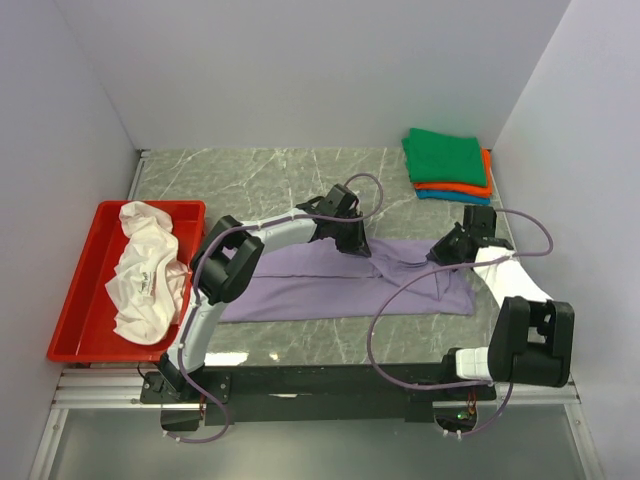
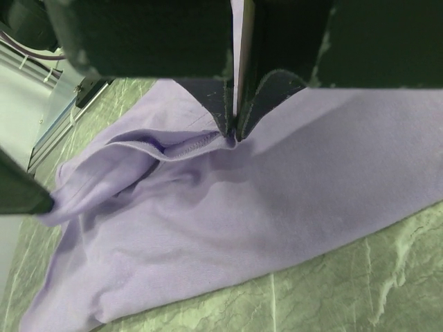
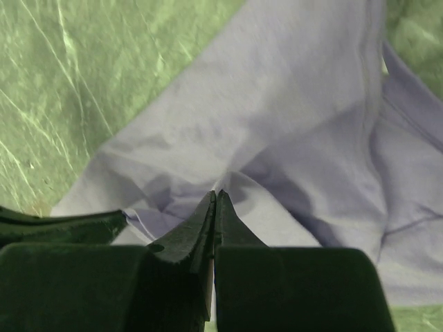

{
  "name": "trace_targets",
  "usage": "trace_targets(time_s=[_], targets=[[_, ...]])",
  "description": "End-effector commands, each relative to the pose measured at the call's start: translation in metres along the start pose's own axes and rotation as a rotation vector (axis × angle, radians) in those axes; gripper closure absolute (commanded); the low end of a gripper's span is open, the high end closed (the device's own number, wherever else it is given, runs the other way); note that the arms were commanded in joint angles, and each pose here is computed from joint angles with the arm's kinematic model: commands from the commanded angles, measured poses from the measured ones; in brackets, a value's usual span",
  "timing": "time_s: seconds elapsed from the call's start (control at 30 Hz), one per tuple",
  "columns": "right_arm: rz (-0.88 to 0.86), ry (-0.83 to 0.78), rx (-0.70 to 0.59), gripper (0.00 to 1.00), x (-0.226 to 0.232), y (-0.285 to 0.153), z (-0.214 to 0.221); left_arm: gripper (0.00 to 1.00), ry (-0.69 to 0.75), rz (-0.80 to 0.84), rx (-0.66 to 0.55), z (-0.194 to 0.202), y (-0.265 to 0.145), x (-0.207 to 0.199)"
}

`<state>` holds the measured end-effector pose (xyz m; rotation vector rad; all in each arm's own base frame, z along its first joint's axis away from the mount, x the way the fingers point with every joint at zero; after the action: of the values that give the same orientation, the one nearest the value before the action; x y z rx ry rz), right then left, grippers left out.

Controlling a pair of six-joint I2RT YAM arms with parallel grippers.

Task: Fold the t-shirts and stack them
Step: Fold the tshirt

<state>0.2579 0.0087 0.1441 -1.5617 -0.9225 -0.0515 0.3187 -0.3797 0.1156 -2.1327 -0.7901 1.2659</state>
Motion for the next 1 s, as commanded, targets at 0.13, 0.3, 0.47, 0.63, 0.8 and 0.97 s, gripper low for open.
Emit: trace_targets(time_s=[0.13, 0.3, 0.47, 0.63, 0.8, 0.97], targets=[[0.014, 0.007, -0.021, 1.00, 0.015, 0.013, -0.019, 0.91, 0.044, 0.024, -0.069, -0.013, -0.024, -0.016], [0.049, 0.018, -0.024, 1.00, 0.013, 0.026, -0.026, 0.89, 0.043, 0.005, -0.070, -0.012, -0.024, -0.013], [0.052, 0.047, -0.024, 1.00, 0.009, 0.031, -0.035, 0.78, 0.052, -0.014, -0.084, -0.013, -0.030, -0.013], [0.015, 0.069, -0.030, 1.00, 0.008, 0.023, -0.040, 0.62, 0.066, -0.022, -0.103, -0.012, -0.037, -0.014], [0.002, 0.064, -0.042, 1.00, 0.010, 0.016, -0.042, 0.57, 0.071, 0.001, -0.122, -0.011, -0.045, -0.020], [0.010, 0.095, -0.056, 1.00, 0.001, 0.014, -0.051, 0.57, 0.083, 0.019, -0.129, -0.007, -0.052, -0.025]])
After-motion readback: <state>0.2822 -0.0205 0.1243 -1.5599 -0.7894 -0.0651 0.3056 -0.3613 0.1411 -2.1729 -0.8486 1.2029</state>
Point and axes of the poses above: each gripper's point midway between its finger pads, its own y axis out along the fingers, its own x axis along the line the jaws close on, z = x × y, the point moved 9 cm from there along -y, back along the fingers, and after that the axes turned 10 degrees about y, right-handed, at the moved point
